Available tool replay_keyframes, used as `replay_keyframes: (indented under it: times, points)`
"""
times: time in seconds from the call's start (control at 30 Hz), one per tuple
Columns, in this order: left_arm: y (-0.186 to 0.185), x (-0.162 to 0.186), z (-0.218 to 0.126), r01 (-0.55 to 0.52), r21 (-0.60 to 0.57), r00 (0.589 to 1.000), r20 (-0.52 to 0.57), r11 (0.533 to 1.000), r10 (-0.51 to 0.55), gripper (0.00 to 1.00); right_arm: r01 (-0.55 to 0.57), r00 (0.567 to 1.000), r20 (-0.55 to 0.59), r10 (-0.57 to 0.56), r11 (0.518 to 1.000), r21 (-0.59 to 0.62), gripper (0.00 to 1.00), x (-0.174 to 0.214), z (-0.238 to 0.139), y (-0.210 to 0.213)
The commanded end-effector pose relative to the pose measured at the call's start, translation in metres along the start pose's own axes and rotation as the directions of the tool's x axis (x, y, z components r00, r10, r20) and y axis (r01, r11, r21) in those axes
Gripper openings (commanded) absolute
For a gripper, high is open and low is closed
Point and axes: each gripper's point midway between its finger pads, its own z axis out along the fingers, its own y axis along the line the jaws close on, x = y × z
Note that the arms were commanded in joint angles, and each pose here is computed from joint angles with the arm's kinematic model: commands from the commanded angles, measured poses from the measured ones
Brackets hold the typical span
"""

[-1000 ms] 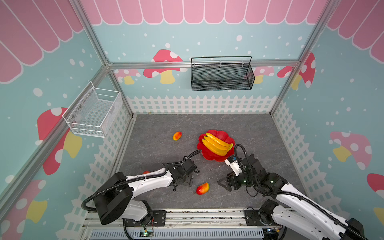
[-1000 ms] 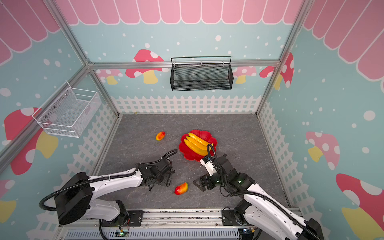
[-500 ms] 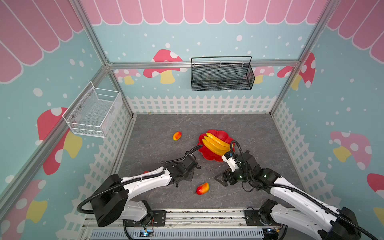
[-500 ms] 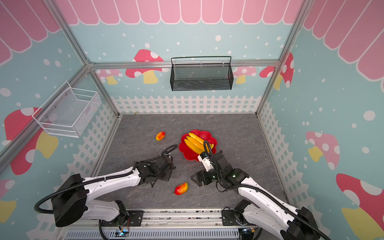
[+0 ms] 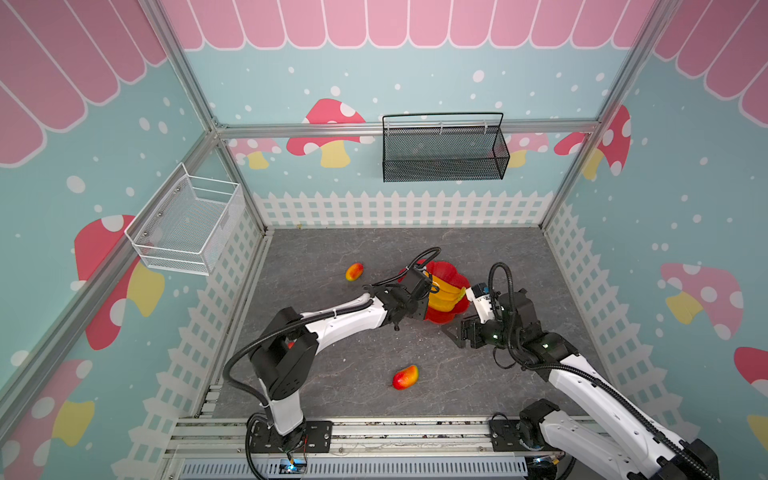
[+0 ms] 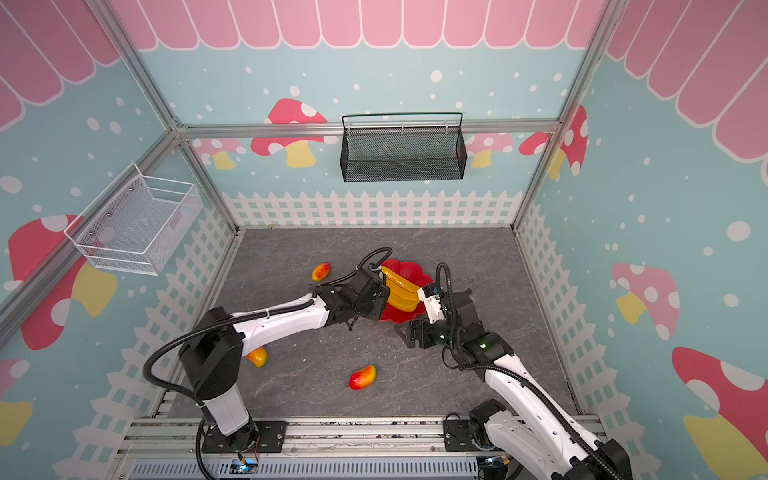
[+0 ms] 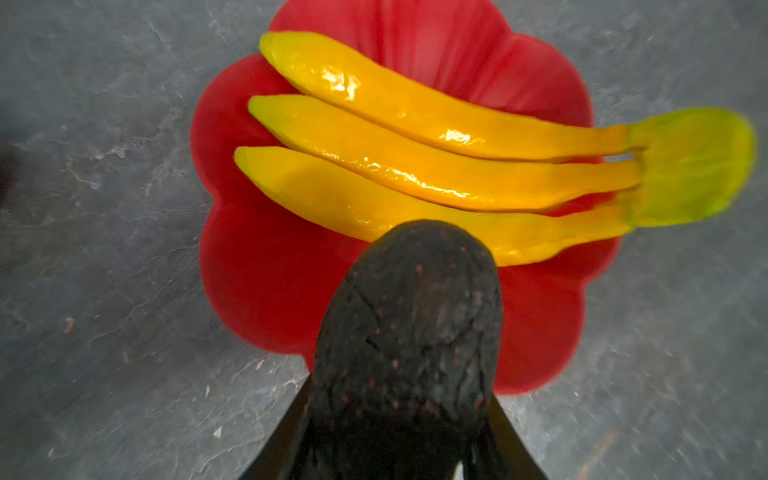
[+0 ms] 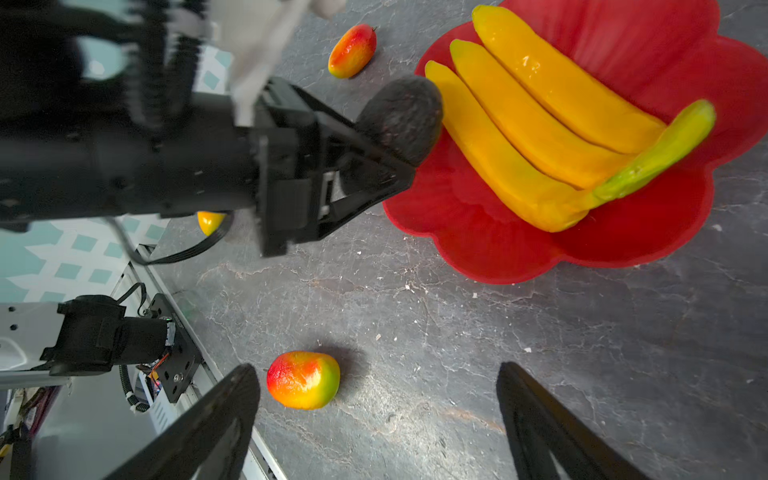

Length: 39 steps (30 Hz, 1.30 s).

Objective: Place and organize the fake fruits in the fruit bowl
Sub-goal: 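Carry the avocado with the left gripper and set it in the bowl, then grasp the mango nearest the robot with the left gripper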

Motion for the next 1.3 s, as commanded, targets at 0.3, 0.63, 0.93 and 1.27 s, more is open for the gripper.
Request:
replay_keyframes:
  times: [0.3,0.63,0.93,1.27]
  points:
    - [-0.003,-0.013,0.034,-0.029,-0.007,0.999,-0.022,1.0,0.029,0.46,0.005,1.0,-0.017,-0.005,1.0,-0.012,0.93,0.013,0.001,-0.003]
    - [0.001,-0.007,0.041,-0.03,-0.017,0.999,-0.043,0.999,0.029,0.59,0.008,1.0,-0.025,-0.008,1.0,-0.004,0.93,0.014,0.001,-0.005]
    - [-0.001,-0.022,0.006,-0.023,0.007,1.0,0.016,1.0,0.023,0.64,0.015,1.0,-0.024,-0.015,1.0,0.001,0.93,0.014,0.001,-0.005]
    - [-0.001,0.096,-0.056,-0.084,0.096,0.992,-0.085,0.992,0.093,0.65,-0.061,0.986,-0.155,0.054,0.997,-0.04,0.93,0.053,0.014,-0.009]
